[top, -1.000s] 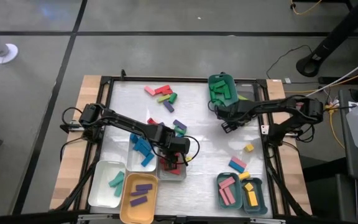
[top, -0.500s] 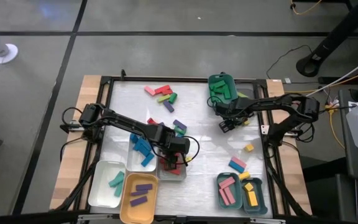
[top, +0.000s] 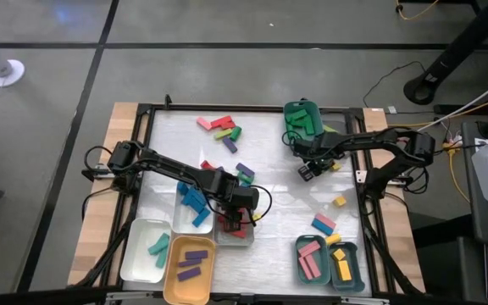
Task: Sort blocks
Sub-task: Put the light green block into the black bin
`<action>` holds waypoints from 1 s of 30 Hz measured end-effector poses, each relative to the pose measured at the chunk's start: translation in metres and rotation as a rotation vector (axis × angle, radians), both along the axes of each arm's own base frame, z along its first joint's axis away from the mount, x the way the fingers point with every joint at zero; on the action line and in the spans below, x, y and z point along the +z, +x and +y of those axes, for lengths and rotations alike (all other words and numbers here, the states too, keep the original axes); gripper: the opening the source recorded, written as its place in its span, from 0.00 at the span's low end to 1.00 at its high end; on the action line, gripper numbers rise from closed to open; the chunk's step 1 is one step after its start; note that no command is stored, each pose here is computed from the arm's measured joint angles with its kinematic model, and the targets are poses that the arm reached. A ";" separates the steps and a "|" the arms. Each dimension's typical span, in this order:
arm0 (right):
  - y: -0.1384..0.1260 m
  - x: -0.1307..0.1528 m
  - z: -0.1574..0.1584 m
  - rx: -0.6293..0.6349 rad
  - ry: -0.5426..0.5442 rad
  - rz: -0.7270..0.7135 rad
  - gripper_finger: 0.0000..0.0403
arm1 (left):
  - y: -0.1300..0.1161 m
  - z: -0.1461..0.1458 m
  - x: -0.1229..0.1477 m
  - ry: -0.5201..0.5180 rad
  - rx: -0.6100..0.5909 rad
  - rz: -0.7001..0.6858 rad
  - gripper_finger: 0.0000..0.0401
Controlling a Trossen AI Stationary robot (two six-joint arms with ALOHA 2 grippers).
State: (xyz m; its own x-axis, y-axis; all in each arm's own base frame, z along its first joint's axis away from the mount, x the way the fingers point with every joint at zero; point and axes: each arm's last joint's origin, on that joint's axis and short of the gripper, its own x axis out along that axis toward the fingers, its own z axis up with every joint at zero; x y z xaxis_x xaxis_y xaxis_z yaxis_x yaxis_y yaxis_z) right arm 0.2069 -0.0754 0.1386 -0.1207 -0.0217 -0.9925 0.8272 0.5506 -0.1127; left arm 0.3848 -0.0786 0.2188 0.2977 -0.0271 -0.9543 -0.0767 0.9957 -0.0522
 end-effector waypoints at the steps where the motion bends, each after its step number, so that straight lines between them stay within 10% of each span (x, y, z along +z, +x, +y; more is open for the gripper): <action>1: 0.000 0.000 0.000 0.001 0.001 0.002 0.22 | 0.000 0.000 0.000 0.000 -0.001 0.000 0.47; 11: 0.008 0.024 0.000 0.042 0.079 0.001 0.22 | -0.003 0.011 0.006 0.019 -0.027 0.013 0.47; 19: 0.019 0.062 -0.003 0.126 0.125 0.014 0.22 | -0.029 0.037 0.059 0.126 0.012 -0.085 0.47; 30: 0.016 0.129 -0.014 0.259 -0.147 0.261 0.23 | -0.065 0.105 0.115 0.282 0.166 -0.219 0.47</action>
State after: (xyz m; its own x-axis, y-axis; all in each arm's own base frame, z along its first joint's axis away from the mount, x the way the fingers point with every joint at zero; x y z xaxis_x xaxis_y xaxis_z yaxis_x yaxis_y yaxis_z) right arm 0.2227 -0.0890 0.2673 -0.3408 -0.2243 -0.9130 0.5957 0.6998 -0.3943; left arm 0.3202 0.0269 0.3336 0.4738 0.2926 -0.8306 -0.2555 0.9483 0.1884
